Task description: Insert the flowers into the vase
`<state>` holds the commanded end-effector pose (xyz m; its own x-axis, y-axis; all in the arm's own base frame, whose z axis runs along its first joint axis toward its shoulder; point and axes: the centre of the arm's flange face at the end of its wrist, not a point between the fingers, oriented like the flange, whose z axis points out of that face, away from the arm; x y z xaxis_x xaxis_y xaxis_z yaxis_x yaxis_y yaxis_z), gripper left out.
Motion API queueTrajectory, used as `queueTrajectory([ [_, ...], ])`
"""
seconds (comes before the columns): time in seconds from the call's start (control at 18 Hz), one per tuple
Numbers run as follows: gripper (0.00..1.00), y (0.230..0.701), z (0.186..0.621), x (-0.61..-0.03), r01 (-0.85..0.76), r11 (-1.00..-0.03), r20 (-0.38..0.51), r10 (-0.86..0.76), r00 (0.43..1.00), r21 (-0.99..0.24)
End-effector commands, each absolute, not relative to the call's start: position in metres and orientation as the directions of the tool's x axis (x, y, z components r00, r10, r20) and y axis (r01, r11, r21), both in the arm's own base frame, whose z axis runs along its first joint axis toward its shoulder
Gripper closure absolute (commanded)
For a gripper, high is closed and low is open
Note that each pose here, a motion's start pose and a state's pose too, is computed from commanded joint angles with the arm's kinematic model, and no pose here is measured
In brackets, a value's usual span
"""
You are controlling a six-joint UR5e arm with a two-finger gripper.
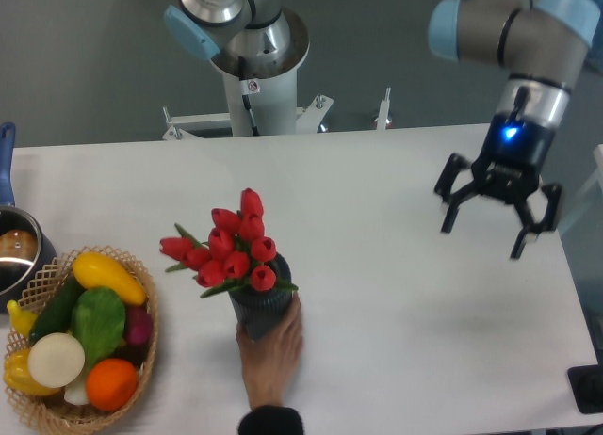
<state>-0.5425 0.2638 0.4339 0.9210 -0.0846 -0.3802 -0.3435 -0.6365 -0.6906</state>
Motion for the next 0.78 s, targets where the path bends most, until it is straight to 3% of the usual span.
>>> queueTrajectory([
  [0.11, 0.00, 0.219, 0.437, -0.529, -0.286, -0.722, -0.389, -0.026, 0.921, -0.630],
  [0.39, 0.00, 0.173, 0.464, -0.495, -0.218, -0.893, -0.456, -0.016, 0.890, -0.394],
  [0.5, 0.00, 0.164, 0.472, -0.492, -0.232, -0.924, -0.485, -0.060, 0.873, -0.304],
  [0.78, 0.00, 0.140, 0.476, -0.486, -0.265, -0.961, -0.464, -0.202, 0.862, -0.074],
])
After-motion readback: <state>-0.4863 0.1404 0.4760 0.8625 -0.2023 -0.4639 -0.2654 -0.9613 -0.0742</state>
